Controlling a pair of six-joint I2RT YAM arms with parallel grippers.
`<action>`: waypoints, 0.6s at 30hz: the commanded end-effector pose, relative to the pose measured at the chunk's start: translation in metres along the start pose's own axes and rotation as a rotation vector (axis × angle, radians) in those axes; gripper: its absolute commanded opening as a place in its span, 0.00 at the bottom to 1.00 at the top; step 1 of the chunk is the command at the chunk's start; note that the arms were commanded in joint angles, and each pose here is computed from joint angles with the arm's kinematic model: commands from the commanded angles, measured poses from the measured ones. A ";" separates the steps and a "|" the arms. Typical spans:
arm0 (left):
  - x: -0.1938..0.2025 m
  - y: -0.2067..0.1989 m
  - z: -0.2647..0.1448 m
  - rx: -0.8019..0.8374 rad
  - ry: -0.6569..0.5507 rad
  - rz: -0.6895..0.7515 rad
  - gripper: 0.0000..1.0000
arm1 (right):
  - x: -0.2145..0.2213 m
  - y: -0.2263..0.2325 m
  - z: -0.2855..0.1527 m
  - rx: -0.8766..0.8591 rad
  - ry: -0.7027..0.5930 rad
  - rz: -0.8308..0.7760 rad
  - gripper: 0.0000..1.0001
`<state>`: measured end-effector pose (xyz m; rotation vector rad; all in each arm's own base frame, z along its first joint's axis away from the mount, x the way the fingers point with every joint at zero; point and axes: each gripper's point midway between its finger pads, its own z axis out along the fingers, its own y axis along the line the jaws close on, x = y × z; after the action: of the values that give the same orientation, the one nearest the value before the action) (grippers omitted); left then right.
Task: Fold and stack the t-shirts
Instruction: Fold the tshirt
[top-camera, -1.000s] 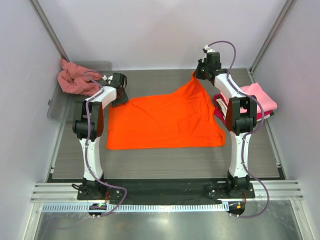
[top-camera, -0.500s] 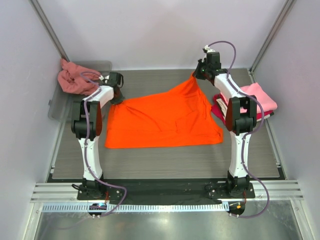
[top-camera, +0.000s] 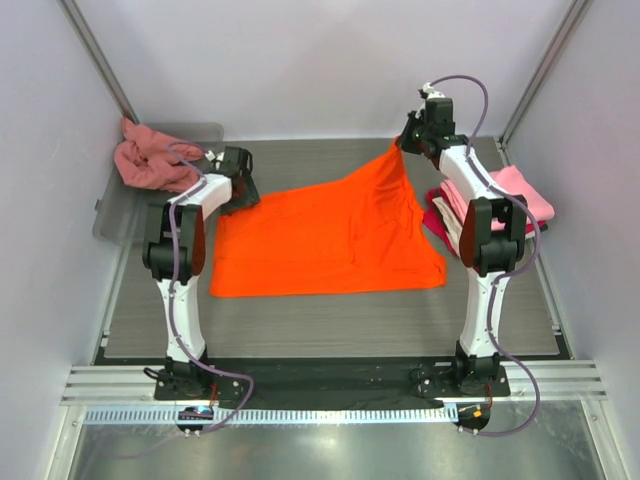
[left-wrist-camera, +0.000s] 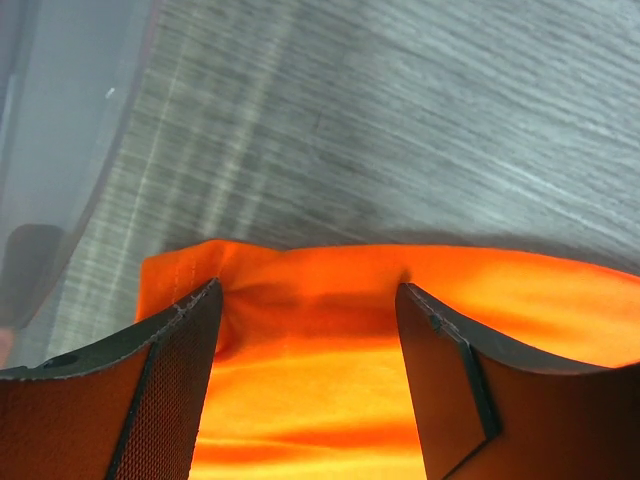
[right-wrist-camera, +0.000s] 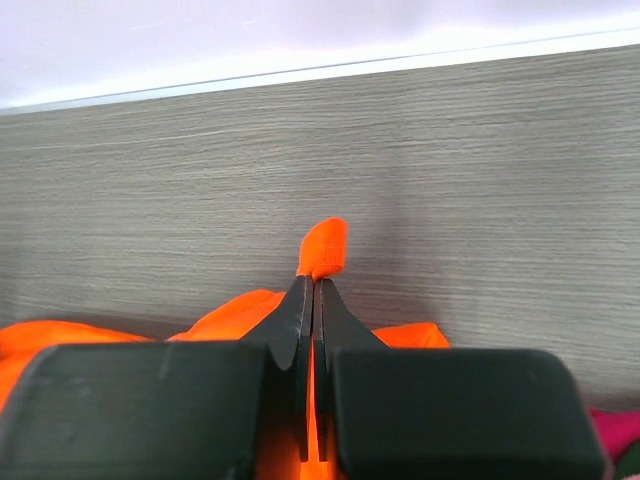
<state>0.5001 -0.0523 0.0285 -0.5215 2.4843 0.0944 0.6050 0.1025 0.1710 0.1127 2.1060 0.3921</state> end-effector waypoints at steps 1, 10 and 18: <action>-0.021 0.024 -0.015 -0.052 -0.063 -0.046 0.71 | -0.042 -0.001 -0.026 0.022 -0.109 -0.003 0.01; -0.030 0.016 -0.014 -0.020 -0.089 -0.066 0.74 | -0.030 -0.021 -0.018 0.048 -0.075 0.029 0.01; -0.049 0.007 -0.027 0.032 -0.143 -0.096 0.75 | -0.023 -0.038 0.003 0.070 -0.046 0.067 0.01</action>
<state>0.5018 -0.0526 0.0376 -0.5340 2.4441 0.0659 0.6079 0.0707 0.1585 0.2069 2.1305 0.3483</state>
